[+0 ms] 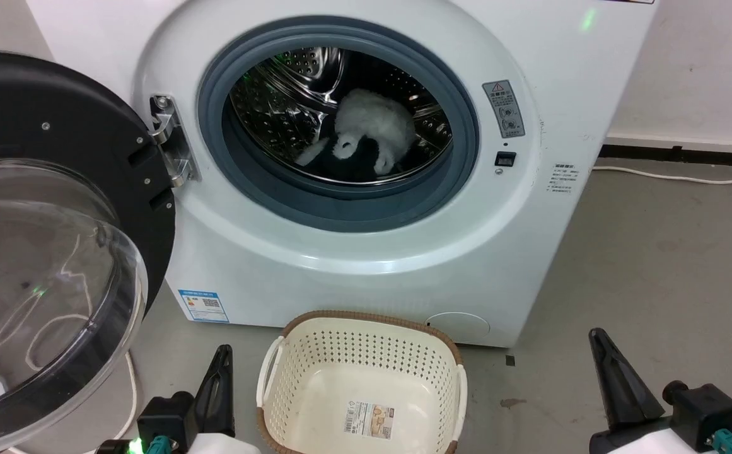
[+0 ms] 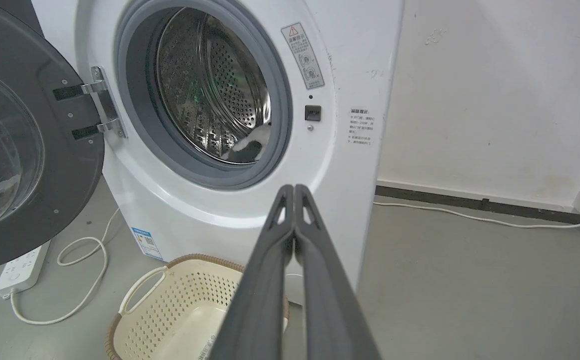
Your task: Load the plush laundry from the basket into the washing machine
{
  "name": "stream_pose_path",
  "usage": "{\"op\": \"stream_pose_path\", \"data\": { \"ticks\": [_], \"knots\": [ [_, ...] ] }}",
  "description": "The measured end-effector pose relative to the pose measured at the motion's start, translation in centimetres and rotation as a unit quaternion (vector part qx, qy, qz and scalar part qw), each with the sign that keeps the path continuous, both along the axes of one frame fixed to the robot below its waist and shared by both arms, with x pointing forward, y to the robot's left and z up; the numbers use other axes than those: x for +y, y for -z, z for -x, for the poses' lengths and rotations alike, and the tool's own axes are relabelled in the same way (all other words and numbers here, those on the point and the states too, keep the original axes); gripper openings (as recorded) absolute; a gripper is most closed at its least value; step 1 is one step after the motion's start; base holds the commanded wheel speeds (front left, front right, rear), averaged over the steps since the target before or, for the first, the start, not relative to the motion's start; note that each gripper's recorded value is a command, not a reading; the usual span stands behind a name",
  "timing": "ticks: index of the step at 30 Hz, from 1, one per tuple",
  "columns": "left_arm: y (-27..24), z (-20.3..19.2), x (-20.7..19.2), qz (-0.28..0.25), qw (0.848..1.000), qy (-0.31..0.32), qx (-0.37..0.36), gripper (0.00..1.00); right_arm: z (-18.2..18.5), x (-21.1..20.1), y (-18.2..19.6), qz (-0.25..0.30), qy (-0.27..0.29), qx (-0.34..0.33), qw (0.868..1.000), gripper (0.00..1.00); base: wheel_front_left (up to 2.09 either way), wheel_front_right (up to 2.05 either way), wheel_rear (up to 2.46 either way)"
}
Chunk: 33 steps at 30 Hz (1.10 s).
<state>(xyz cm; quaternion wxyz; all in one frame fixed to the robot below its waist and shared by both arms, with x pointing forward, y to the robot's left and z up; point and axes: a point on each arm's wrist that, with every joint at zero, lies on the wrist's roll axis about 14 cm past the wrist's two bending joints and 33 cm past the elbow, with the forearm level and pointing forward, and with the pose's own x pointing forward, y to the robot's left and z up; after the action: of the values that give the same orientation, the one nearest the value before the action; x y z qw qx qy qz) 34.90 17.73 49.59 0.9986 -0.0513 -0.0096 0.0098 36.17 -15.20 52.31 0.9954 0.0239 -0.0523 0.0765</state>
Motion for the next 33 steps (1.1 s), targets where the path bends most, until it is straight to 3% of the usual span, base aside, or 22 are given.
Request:
{"op": "stream_pose_path", "data": {
  "ticks": [33],
  "knots": [
    [-0.70, -0.63, 0.03, -0.026, 1.000, 0.004, 0.008, 0.00, -0.28, -0.23, 0.09, 0.016, 0.003, 0.020, 1.000, 0.00, 0.00, 0.00, 0.00]
  ]
}}
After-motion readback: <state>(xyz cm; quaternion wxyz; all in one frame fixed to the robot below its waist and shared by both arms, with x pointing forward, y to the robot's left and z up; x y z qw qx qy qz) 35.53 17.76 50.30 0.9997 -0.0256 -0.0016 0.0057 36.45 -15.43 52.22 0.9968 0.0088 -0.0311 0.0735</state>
